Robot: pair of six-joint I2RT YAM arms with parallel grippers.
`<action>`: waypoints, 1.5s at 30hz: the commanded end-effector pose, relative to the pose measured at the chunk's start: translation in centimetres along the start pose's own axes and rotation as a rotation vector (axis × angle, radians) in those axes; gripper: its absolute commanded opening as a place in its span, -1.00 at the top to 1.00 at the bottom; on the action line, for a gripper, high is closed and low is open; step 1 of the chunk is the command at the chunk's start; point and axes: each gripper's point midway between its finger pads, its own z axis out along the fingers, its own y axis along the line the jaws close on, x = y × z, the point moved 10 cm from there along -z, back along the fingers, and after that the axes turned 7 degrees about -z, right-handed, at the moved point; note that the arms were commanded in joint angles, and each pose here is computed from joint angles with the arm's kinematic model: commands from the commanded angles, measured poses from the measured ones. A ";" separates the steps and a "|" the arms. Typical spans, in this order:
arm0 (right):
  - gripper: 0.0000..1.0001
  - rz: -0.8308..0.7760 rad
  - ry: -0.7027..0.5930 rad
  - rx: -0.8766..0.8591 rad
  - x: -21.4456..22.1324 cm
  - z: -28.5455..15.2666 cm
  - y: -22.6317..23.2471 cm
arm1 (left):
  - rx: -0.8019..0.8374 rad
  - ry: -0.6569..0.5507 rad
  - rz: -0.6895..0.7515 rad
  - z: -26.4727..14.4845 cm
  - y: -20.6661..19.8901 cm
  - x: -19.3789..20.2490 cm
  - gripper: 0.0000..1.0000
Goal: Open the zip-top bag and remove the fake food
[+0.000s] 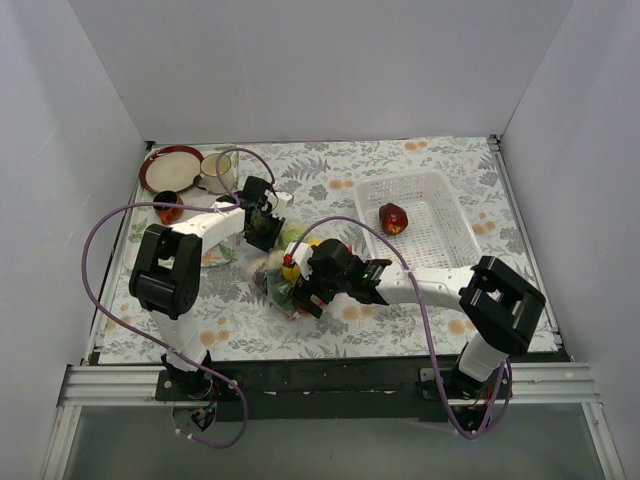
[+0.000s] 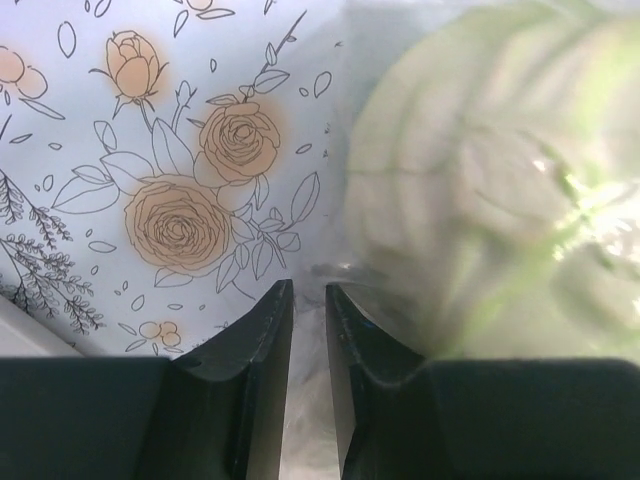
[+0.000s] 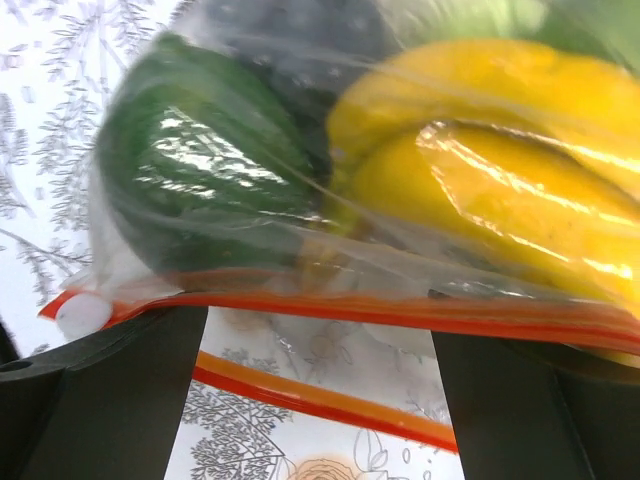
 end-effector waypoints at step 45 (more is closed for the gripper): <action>-0.97 -0.022 -0.291 0.133 -0.8 -1.5 -1.1 | 0.423 0.192 0.272 -8.4 -3.9 5.1 0.25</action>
